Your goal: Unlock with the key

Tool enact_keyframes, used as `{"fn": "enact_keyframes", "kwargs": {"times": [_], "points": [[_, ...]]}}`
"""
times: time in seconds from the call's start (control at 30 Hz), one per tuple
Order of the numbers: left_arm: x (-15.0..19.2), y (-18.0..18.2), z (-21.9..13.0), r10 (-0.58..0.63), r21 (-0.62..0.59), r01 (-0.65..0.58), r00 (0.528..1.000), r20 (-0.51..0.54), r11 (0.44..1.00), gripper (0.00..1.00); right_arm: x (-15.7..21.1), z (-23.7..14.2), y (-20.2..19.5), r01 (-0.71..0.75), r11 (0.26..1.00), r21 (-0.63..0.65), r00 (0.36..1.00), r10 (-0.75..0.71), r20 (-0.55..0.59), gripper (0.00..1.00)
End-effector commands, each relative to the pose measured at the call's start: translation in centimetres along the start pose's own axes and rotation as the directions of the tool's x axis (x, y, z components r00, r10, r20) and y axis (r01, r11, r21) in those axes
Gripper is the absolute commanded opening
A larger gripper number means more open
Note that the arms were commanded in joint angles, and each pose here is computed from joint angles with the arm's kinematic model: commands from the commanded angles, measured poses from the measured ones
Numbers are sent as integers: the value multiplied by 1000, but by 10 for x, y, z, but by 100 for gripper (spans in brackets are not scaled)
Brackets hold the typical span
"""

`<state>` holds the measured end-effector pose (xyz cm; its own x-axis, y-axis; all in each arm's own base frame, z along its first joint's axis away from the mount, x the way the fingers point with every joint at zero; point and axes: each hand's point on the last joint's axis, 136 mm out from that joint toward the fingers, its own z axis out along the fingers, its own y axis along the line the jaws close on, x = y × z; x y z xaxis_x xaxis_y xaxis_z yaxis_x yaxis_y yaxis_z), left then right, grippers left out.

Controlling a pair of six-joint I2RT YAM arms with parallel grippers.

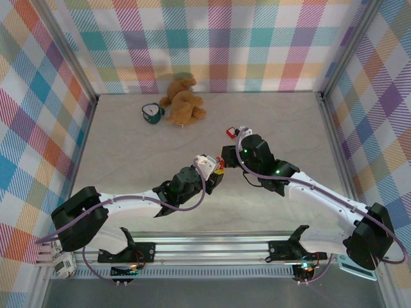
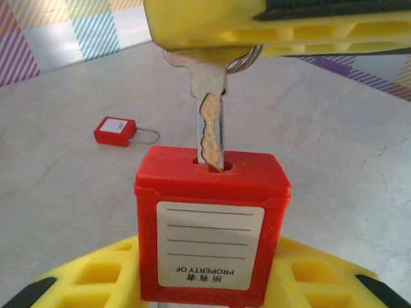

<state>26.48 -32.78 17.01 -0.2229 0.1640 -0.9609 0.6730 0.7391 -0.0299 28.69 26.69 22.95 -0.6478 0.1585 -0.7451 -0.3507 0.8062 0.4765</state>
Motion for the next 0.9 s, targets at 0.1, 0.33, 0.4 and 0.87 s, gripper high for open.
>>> {"fn": "enact_keyframes", "kwargs": {"times": [0.1, 0.33, 0.4, 0.87], "points": [[-71, 3, -14, -70, 12, 69, 973, 221, 998, 17, 41, 10, -10, 98, 995, 23, 986, -94, -139, 0], [-93, 8, -20, -72, 4, 74, 960, 271, 997, 16, 60, 13, -4, 113, 993, -22, 969, -115, -218, 0], [-99, 9, -21, -72, -2, 75, 954, 291, 997, 16, 69, 15, -4, 112, 993, -37, 961, -118, -251, 0], [-135, 35, -46, -122, -29, 146, 905, 407, 989, 15, 91, 15, -13, 8, 997, -77, 943, -33, -331, 0]]}}
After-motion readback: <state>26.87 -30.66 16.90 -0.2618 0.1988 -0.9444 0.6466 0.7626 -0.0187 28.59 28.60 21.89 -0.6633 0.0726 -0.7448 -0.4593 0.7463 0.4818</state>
